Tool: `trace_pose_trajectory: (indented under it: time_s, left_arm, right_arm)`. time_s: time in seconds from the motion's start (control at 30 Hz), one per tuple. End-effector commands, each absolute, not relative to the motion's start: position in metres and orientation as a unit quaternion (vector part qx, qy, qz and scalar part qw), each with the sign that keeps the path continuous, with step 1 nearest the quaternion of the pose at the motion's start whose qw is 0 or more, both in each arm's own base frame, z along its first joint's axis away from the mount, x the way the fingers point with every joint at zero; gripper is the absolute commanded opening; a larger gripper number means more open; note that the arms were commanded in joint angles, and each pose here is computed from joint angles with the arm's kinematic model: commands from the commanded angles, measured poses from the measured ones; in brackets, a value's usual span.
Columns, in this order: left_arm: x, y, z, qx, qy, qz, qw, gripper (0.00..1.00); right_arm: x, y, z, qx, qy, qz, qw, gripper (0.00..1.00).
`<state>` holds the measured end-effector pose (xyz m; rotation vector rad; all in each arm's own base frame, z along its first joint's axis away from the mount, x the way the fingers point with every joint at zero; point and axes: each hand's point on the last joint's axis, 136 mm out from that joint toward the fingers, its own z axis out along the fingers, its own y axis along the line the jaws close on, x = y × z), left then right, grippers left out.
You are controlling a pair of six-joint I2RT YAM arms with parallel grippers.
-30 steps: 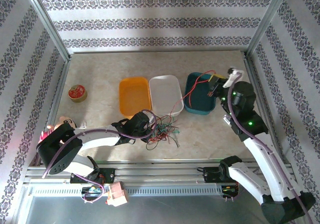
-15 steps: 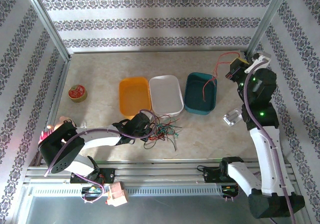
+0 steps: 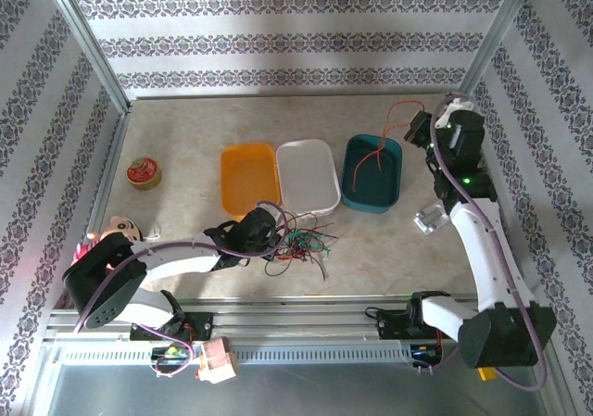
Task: Untangle the cables
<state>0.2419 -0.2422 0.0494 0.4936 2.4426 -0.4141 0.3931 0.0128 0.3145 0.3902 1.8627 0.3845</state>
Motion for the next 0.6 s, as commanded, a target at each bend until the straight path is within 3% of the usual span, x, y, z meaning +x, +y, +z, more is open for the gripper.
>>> trace_pose_trajectory:
  time_s: [0.0,0.3,0.47,0.5,0.57]
  left_arm:
    - [0.244,-0.249,0.068,0.176,0.913,-0.176,0.322,0.0]
    - [0.249,-0.246,0.073,0.166,0.912,-0.168,0.336,0.0]
    - [0.247,-0.244,0.071,0.158,0.913,-0.17,0.334,0.0]
    - [0.247,-0.244,0.071,0.157,0.914,-0.169,0.335,0.0]
    - [0.247,-0.243,0.073,0.155,0.913,-0.17,0.338,0.0]
  right_arm:
    - [0.398,0.008,0.28,0.181,0.807,0.14,0.544,0.0]
    - [0.406,0.026,0.143,0.208,0.903,0.11,0.36,0.0]
    - [0.415,0.034,0.109,0.211,0.92,0.099,0.314,0.0]
    - [0.418,0.036,0.108,0.211,0.921,0.099,0.312,0.02]
    - [0.421,0.04,0.108,0.208,0.923,0.097,0.308,0.23]
